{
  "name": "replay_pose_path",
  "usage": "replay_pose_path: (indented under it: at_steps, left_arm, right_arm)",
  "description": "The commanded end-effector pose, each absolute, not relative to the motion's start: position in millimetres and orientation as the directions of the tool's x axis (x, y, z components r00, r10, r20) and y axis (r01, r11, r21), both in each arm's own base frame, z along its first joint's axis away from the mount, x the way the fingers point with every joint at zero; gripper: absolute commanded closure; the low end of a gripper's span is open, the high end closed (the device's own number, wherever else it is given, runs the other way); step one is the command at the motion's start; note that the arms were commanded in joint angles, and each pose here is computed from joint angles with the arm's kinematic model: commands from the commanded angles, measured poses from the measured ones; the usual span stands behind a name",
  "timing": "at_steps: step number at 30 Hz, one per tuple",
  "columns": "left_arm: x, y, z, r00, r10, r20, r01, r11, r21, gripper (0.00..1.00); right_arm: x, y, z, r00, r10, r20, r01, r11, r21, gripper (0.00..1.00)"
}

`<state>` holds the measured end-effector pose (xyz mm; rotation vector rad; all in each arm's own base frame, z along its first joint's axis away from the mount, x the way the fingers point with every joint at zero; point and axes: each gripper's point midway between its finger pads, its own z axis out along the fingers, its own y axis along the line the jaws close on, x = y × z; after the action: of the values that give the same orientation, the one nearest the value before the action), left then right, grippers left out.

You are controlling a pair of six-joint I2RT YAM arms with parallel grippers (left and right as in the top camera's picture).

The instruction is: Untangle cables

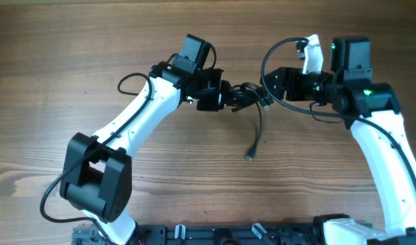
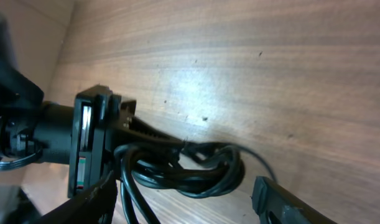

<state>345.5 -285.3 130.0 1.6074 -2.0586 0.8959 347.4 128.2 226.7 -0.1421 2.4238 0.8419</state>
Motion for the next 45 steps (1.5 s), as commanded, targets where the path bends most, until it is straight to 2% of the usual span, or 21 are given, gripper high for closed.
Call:
replay_pose_path:
  at_steps: [1, 3, 5, 7, 9, 10, 13, 14, 17, 19, 21, 23, 27, 30, 33, 35, 39, 43, 45]
  left_arm:
    - [333, -282, 140, -0.17, -0.695, 0.698, -0.985, 0.098, -0.142, 0.96]
    - [318, -269, 127, -0.107, -0.754, 0.648, -0.994, 0.092, -0.057, 0.96]
    - [299, -249, 112, -0.034, -0.831, 0.555, -0.997, 0.07, 0.044, 0.96]
    - [289, -228, 102, 0.009, -0.89, 0.455, -0.995, 0.038, 0.095, 0.96]
    - [285, -214, 96, 0.022, -0.925, 0.38, -0.994, 0.021, 0.111, 0.96]
    - [282, -209, 94, 0.026, -0.935, 0.353, -0.993, 0.017, 0.119, 0.96]
    - [275, -203, 93, 0.035, -0.944, 0.329, -0.989, 0.015, 0.148, 0.96]
    - [273, -203, 93, 0.034, -0.944, 0.327, -0.988, 0.018, 0.154, 0.96]
    - [260, -197, 93, 0.052, -0.952, 0.302, -0.977, 0.014, 0.211, 0.96]
    - [255, -196, 95, 0.001, -0.949, 0.314, -0.974, 0.07, 0.216, 0.96]
    - [253, -198, 95, -0.052, -0.94, 0.336, -0.97, 0.127, 0.206, 0.96]
    - [253, -200, 97, -0.169, -0.911, 0.375, -0.956, 0.244, 0.162, 0.96]
    - [253, -200, 97, -0.338, -0.849, 0.407, -0.91, 0.405, 0.09, 0.96]
    - [258, -199, 100, -0.347, -0.826, 0.445, -0.907, 0.416, 0.064, 0.96]
    - [270, -200, 102, -0.403, -0.783, 0.474, -0.892, 0.453, -0.01, 0.96]
    - [273, -197, 101, -0.407, -0.787, 0.463, -0.893, 0.45, -0.019, 0.96]
    - [276, -194, 98, -0.413, -0.802, 0.433, -0.893, 0.449, -0.021, 0.96]
    - [276, -194, 99, -0.412, -0.799, 0.437, -0.893, 0.449, -0.021, 0.96]
    - [274, -199, 101, -0.407, -0.786, 0.465, -0.894, 0.448, -0.024, 0.96]
  right_arm:
    - [343, 127, 247, -0.781, 0.022, -0.624, -0.362, 0.798, 0.481, 0.32]
    - [339, 127, 247, -0.798, 0.046, -0.601, -0.332, 0.798, 0.503, 0.32]
    - [332, 125, 239, -0.848, 0.116, -0.517, -0.23, 0.799, 0.556, 0.37]
    - [327, 114, 226, -0.884, 0.238, -0.403, -0.045, 0.815, 0.578, 0.4]
    - [323, 112, 222, -0.892, 0.258, -0.37, -0.005, 0.815, 0.58, 0.41]
    - [320, 116, 223, -0.9, 0.244, -0.362, -0.02, 0.806, 0.592, 0.44]
    - [297, 154, 232, -0.899, 0.003, -0.439, -0.295, 0.737, 0.608, 0.48]
    - [293, 160, 232, -0.893, -0.037, -0.449, -0.332, 0.728, 0.6, 0.49]
    - [263, 197, 228, -0.827, -0.257, -0.5, -0.53, 0.653, 0.541, 0.56]
    - [249, 213, 222, -0.807, -0.326, -0.492, -0.573, 0.631, 0.523, 0.61]
    - [246, 222, 214, -0.805, -0.35, -0.478, -0.581, 0.629, 0.517, 0.61]
    - [249, 226, 198, -0.852, -0.315, -0.418, -0.514, 0.654, 0.555, 0.7]
    - [251, 227, 174, -0.885, -0.311, -0.346, -0.462, 0.674, 0.577, 0.75]
    - [248, 226, 167, -0.891, -0.324, -0.318, -0.453, 0.677, 0.58, 0.75]
    - [244, 225, 163, -0.895, -0.336, -0.294, -0.447, 0.677, 0.584, 0.78]
    - [241, 232, 170, -0.887, -0.344, -0.309, -0.462, 0.634, 0.62, 0.86]
    - [245, 248, 194, -0.851, -0.333, -0.406, -0.525, 0.532, 0.665, 0.96]
    - [244, 247, 193, -0.853, -0.337, -0.399, -0.523, 0.536, 0.663, 0.96]
    - [240, 242, 179, -0.865, -0.358, -0.353, -0.502, 0.59, 0.632, 0.96]
